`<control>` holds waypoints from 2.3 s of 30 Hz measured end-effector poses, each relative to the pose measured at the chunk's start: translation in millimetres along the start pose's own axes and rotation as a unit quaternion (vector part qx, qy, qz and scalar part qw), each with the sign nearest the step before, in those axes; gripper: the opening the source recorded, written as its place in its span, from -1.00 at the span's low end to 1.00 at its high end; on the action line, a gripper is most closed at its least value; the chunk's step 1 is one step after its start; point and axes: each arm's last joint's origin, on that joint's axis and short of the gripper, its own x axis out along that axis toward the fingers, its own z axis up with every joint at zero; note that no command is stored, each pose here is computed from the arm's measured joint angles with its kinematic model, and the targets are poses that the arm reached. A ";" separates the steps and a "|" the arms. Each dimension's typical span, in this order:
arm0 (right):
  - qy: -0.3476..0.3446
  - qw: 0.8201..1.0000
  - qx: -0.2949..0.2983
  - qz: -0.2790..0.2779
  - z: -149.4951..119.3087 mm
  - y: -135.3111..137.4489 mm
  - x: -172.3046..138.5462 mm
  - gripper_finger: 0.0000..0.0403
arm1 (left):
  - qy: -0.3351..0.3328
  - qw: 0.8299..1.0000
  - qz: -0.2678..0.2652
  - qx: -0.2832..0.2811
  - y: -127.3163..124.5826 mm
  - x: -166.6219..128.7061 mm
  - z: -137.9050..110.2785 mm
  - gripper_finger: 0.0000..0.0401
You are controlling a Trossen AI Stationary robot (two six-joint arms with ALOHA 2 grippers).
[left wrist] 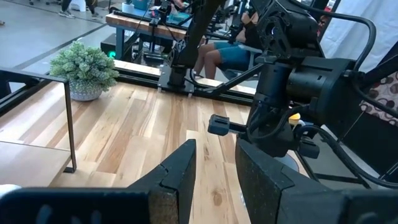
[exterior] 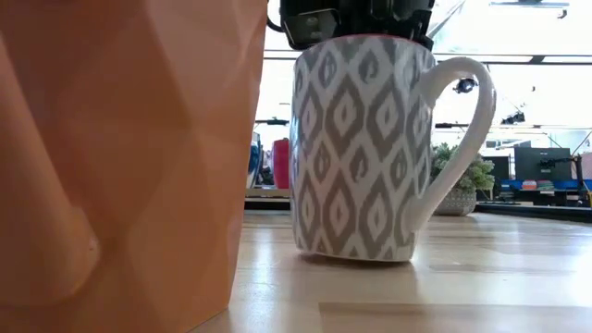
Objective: Place coffee mugs
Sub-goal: Put the gray patterned mug on the shelf
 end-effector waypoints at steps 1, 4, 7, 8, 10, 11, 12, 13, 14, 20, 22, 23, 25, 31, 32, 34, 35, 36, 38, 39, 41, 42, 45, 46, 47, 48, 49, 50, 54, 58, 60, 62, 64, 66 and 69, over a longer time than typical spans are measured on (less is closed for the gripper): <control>0.000 1.000 0.002 0.000 1.1 -1.2 -0.4 -0.98 | 0.000 1.000 0.000 0.000 0.0 0.1 0.0 -0.50; -0.001 1.000 -0.002 -0.005 6.7 -5.7 -3.0 -0.99 | 0.000 1.000 0.000 0.000 0.0 0.0 0.0 -0.50; -0.011 1.000 -0.001 -0.013 18.1 -13.4 -10.4 -0.99 | 0.000 1.000 0.000 0.000 0.0 0.1 0.0 -0.50; -0.010 1.000 -0.006 -0.021 22.4 -17.2 -15.1 -0.99 | 0.000 1.000 0.000 0.000 0.0 0.0 0.0 -0.50; -0.008 0.999 -0.008 -0.037 32.4 -26.5 -26.9 -0.99 | 0.000 1.000 0.000 0.000 0.0 0.1 0.0 -0.50; -0.009 0.999 -0.010 -0.043 38.4 -32.0 -33.2 -0.99 | 0.000 1.000 0.000 0.000 0.0 0.0 0.0 -0.50; -0.012 0.999 -0.014 -0.050 44.9 -37.8 -40.8 -0.99 | 0.000 1.000 0.000 0.000 0.0 0.0 0.0 -0.50; -0.015 0.998 -0.016 -0.059 50.8 -43.8 -48.8 -1.00 | 0.000 1.000 0.000 0.000 0.0 0.0 0.0 -0.50; -0.018 0.998 -0.015 -0.066 56.9 -50.2 -56.5 -1.00 | 0.000 1.000 0.000 0.000 0.0 0.0 0.0 -0.50; -0.052 0.994 -0.002 -0.096 89.1 -98.8 -87.7 -1.00 | 0.001 1.000 0.000 -0.001 0.0 0.0 -0.1 -0.50; -0.055 0.993 0.008 -0.106 95.9 -119.0 -89.5 -1.00 | 0.001 1.000 0.000 -0.001 0.0 0.0 -0.2 -0.50; -0.055 0.992 0.014 -0.111 98.4 -128.5 -89.8 -1.00 | 0.001 1.000 0.000 -0.001 0.0 0.1 -0.2 -0.50; -0.056 0.991 0.024 -0.119 102.8 -147.3 -90.4 -1.00 | 0.004 1.000 0.000 -0.001 0.1 0.0 -0.7 -0.50; -0.073 0.989 0.037 -0.119 114.5 -192.0 -91.4 -1.00 | 0.034 0.999 0.007 -0.004 1.3 -0.2 -6.6 -0.50; -0.077 0.989 0.037 -0.121 116.5 -198.2 -90.5 -1.00 | 0.036 0.999 0.007 -0.004 1.4 -0.2 -7.0 -0.50; -0.077 0.988 0.038 -0.127 118.4 -211.3 -89.0 -1.00 | 0.036 0.999 0.007 -0.004 1.4 -0.2 -6.9 -0.50; -0.072 0.988 0.036 -0.128 118.9 -217.5 -86.8 -1.00 | 0.036 0.999 0.007 -0.004 1.3 -0.2 -6.9 -0.50; -0.072 0.988 0.036 -0.129 120.0 -223.8 -85.6 -1.00 | 0.035 0.999 0.007 -0.004 1.4 -0.2 -6.9 -0.50; -0.077 0.988 0.038 -0.128 123.3 -237.0 -81.0 -1.00 | 0.035 0.999 0.007 -0.004 1.3 -0.2 -6.8 -0.50; -0.080 0.988 0.040 -0.127 124.7 -243.2 -79.0 -1.00 | 0.034 0.999 0.006 -0.004 1.3 -0.2 -6.6 -0.50; -0.074 0.989 0.041 -0.124 125.2 -254.8 -74.2 -1.00 | 0.035 0.999 0.007 -0.004 1.3 -0.2 -6.9 -0.50; -0.071 0.989 0.041 -0.124 125.3 -259.6 -72.2 -1.00 | 0.034 0.999 0.006 -0.004 1.3 -0.2 -6.6 -0.50; -0.068 0.989 0.038 -0.126 125.2 -271.5 -69.9 -1.00 | 0.033 0.999 0.007 -0.003 1.2 -0.1 -6.4 -0.50; -0.068 0.989 0.039 -0.126 125.2 -274.6 -69.6 -1.00 | 0.033 0.999 0.007 -0.003 1.3 -0.1 -6.5 -0.50; -0.066 0.989 0.040 -0.127 124.8 -278.6 -69.5 -1.00 | 0.033 0.999 0.007 -0.004 1.3 -0.2 -6.5 -0.50; -0.064 0.989 0.038 -0.127 124.4 -281.8 -69.1 -1.00 | 0.032 0.999 0.007 -0.003 1.2 -0.1 -6.3 -0.50; -0.064 0.989 0.037 -0.125 124.5 -284.7 -67.8 -1.00 | 0.032 0.999 0.006 -0.003 1.2 -0.2 -6.2 -0.50; -0.067 0.989 0.039 -0.124 125.1 -288.0 -67.2 -1.00 | 0.033 0.999 0.007 -0.003 1.3 -0.2 -6.4 -0.50; -0.065 0.989 0.035 -0.127 125.2 -297.1 -63.5 -1.00 | 0.032 0.999 0.010 -0.004 1.7 -0.2 -6.2 -0.50; -0.067 0.989 0.039 -0.127 126.6 -303.3 -58.0 -1.00 | 0.029 1.000 0.010 -0.003 1.6 -0.1 -5.8 -0.50; -0.065 0.990 0.039 -0.119 127.2 -303.9 -52.9 -1.00 | 0.028 1.000 0.010 -0.003 1.5 -0.2 -5.5 -0.50; -0.061 0.991 0.037 -0.116 127.8 -304.4 -46.9 -1.00 | 0.028 1.000 0.010 -0.003 1.5 -0.1 -5.5 -0.50; -0.062 0.991 0.035 -0.117 128.5 -305.0 -44.8 -1.00 | 0.026 1.000 0.010 -0.003 1.5 -0.2 -5.1 -0.50; -0.062 0.991 0.033 -0.115 128.8 -305.3 -44.1 -1.00 | 0.025 1.000 0.009 -0.003 1.4 -0.1 -4.9 -0.50; -0.063 0.991 0.029 -0.116 129.0 -305.3 -44.1 -1.00 | 0.024 1.000 0.009 -0.004 1.4 -0.1 -4.7 -0.50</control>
